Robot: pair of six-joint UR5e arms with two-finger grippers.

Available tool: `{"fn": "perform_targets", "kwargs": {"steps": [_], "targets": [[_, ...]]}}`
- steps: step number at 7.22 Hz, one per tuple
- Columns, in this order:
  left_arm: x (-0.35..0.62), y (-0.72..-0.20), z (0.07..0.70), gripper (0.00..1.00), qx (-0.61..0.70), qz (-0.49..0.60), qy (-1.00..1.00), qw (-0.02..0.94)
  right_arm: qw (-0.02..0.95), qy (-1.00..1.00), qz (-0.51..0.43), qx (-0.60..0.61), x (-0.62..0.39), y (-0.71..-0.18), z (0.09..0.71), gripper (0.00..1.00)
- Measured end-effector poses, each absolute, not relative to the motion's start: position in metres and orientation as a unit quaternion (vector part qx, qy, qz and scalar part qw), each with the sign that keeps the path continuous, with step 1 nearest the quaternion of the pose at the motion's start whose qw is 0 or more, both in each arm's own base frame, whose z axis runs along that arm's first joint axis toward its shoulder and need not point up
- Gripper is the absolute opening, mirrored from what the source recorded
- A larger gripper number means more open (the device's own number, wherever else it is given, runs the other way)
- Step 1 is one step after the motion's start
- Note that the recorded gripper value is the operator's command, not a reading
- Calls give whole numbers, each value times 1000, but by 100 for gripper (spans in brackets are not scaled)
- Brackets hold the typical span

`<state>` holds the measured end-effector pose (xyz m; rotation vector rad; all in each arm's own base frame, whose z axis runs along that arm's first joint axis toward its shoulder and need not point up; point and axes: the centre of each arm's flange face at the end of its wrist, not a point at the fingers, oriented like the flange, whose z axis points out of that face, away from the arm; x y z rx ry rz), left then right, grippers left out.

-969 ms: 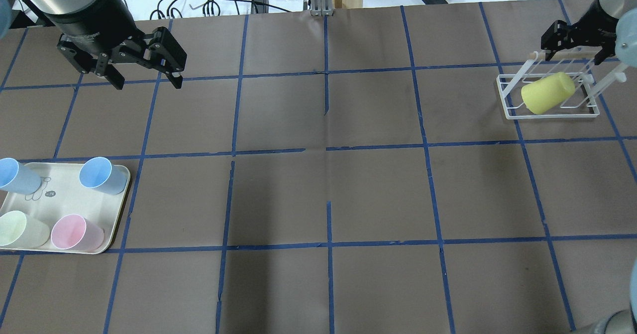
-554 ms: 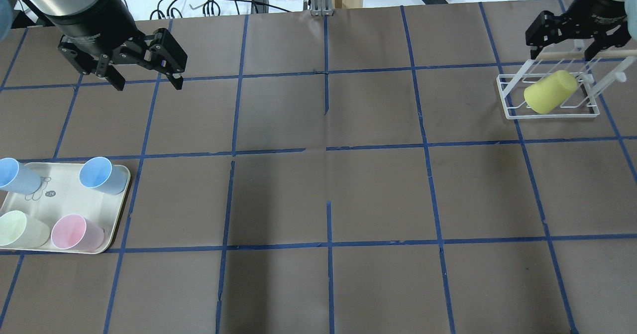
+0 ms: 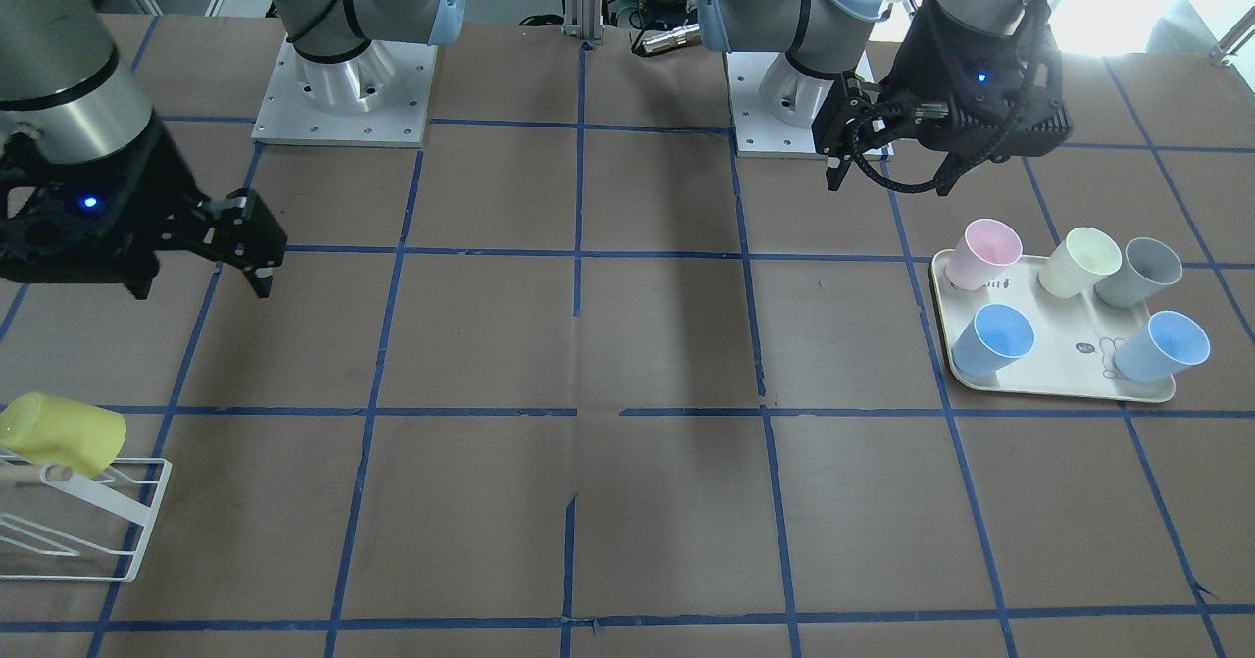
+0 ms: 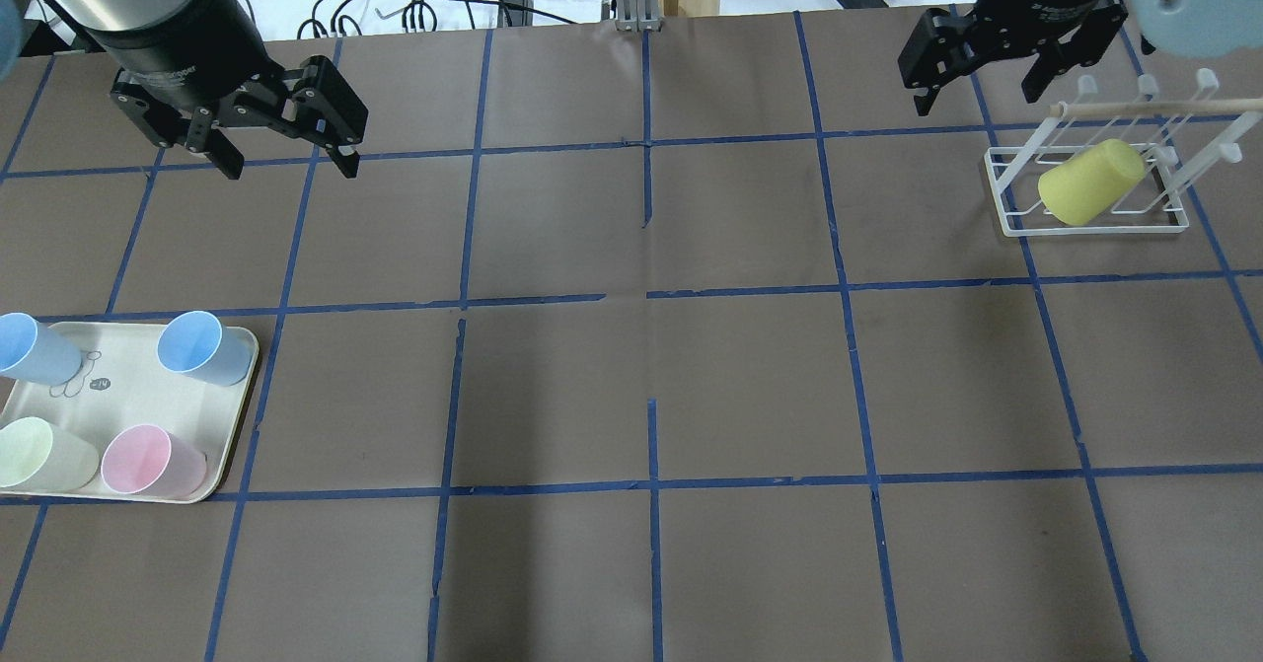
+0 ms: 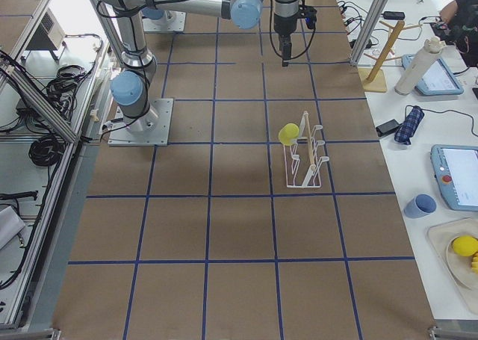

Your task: Transfer IKEA cup to right arm and place on rack

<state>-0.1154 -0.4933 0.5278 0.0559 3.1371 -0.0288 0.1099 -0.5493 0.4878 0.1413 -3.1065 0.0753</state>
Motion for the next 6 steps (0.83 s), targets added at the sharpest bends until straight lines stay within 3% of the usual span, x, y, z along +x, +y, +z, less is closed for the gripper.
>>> {"fn": "perform_targets", "kwargs": {"steps": [3, 6], "targets": [[-114, -493, 528, 100, 17, -9, 1000, 2, -5, -996, -30, 88, 167, -503, 508, 100], [-113, -493, 527, 100, 17, -9, 1000, 5, -9, -995, -38, 89, 175, -499, 508, 100]]}}
